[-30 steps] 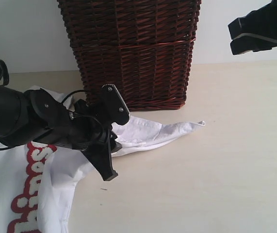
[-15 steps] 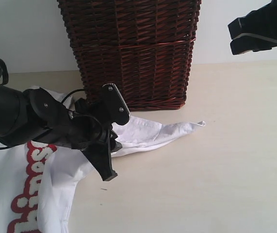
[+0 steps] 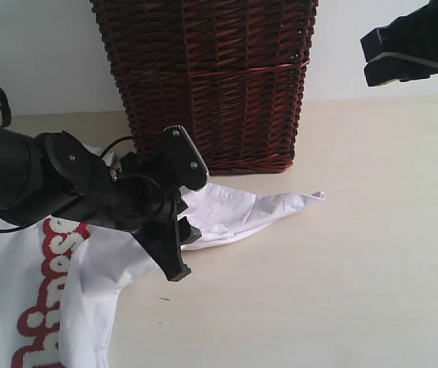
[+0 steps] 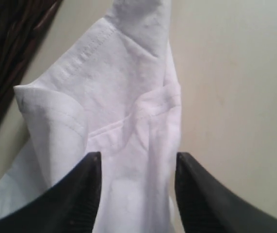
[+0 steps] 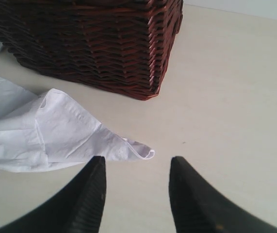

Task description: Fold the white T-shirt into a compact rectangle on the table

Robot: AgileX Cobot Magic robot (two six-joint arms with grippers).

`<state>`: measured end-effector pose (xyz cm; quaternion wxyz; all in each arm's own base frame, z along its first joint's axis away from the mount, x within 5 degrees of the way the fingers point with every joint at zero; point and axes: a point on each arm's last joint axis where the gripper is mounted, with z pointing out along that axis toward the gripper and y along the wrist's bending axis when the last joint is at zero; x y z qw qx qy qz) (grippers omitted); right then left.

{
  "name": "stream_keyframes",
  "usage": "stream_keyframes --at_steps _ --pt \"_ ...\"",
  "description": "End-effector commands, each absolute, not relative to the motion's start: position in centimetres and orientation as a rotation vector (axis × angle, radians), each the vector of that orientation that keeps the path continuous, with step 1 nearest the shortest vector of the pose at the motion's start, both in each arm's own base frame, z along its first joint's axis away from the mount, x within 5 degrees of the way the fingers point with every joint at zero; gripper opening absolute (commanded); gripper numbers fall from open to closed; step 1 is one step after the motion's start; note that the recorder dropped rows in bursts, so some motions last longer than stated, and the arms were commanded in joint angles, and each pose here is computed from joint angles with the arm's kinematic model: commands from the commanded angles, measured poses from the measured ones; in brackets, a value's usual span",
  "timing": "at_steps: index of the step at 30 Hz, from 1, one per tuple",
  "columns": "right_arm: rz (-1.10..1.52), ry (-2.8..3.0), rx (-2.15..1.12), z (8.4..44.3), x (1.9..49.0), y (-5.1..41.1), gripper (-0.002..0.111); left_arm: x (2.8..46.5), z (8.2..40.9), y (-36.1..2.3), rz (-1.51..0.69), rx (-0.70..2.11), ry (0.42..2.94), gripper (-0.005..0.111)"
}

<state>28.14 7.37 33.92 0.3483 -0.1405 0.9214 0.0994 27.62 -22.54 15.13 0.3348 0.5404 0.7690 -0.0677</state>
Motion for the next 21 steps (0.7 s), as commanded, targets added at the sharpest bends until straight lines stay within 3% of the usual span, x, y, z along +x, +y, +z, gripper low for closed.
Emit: stream_keyframes --at_steps 1,10,16,21 --pt "0.258 2.374 -0.368 34.2 28.0 7.3 0.042 27.5 15.2 -22.7 -0.214 1.413 2.021 0.048" --pt "0.258 2.374 -0.368 34.2 28.0 7.3 0.042 26.3 15.2 -24.9 -0.145 1.480 1.910 0.048" --pt "0.258 2.374 -0.368 34.2 28.0 7.3 0.042 26.4 12.5 -26.1 -0.035 1.494 1.894 0.037" --pt "0.262 2.370 -0.364 34.2 28.0 7.4 0.042 27.0 11.8 -27.0 -0.013 1.448 1.904 0.036"
